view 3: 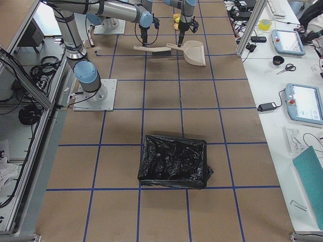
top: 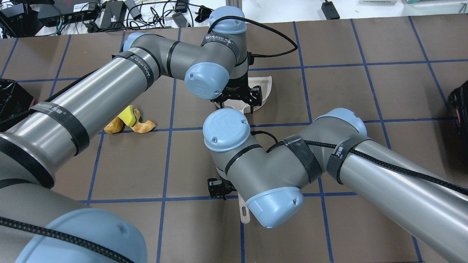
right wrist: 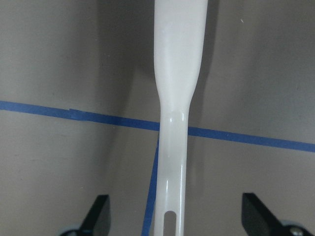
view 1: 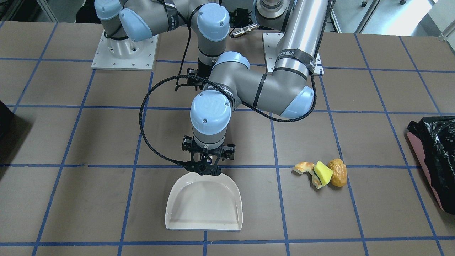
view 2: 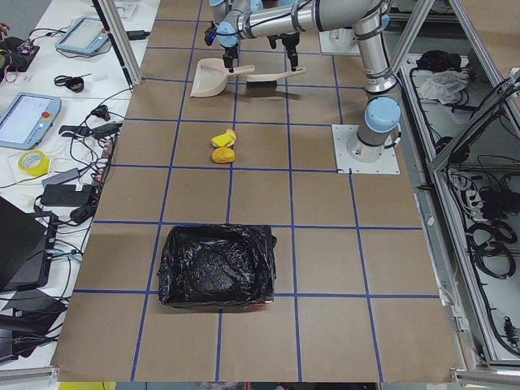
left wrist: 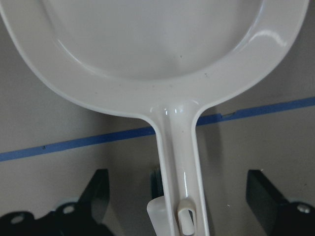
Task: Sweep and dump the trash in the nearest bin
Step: 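Carry the dustpan beside the trash pile with left gripper while right gripper brings the brush, then sweep the brush in right gripper across the trash toward the dustpan, then sweep the remaining trash into the dustpan held by left gripper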
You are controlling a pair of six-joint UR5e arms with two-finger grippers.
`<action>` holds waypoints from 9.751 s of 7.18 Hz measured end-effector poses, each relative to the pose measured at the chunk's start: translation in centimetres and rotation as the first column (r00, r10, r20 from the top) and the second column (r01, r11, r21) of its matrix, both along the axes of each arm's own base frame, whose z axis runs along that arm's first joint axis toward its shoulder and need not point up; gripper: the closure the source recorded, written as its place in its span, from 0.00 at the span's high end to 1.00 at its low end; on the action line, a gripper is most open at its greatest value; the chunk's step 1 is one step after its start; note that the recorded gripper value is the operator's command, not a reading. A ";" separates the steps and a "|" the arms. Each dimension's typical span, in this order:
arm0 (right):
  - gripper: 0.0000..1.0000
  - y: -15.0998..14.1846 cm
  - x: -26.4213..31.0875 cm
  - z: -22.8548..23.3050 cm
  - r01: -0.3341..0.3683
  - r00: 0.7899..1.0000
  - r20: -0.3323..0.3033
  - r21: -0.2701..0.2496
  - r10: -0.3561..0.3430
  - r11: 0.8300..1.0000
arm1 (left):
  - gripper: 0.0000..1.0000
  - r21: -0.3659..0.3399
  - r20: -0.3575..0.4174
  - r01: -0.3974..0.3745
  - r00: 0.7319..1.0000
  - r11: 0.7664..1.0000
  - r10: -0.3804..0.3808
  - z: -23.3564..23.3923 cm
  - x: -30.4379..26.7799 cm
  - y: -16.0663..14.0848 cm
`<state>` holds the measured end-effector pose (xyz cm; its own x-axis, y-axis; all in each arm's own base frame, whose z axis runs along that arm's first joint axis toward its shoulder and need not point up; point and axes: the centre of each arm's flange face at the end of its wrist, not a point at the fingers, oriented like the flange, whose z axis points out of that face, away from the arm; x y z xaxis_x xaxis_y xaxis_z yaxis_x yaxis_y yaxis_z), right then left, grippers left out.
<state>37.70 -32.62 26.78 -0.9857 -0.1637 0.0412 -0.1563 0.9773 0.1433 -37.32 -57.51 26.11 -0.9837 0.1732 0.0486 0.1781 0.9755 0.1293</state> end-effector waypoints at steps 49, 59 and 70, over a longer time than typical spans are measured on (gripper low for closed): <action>0.00 -12.5 38.8 -2.5 0.289 0.882 0.337 0.166 -0.330 0.943 | 0.00 0.097 -0.006 0.987 0.130 0.128 -0.992 -0.7 65.8 -4.6; 0.00 -16.4 34.6 2.8 0.380 0.875 0.289 0.089 -0.389 0.921 | 0.00 0.122 -0.005 0.985 0.120 0.119 -0.993 -1.0 65.1 -5.1; 0.00 -18.2 37.2 -3.7 0.338 0.850 0.380 0.137 -0.365 0.931 | 0.00 0.139 0.004 0.983 0.118 0.117 -0.993 -1.5 65.1 -5.4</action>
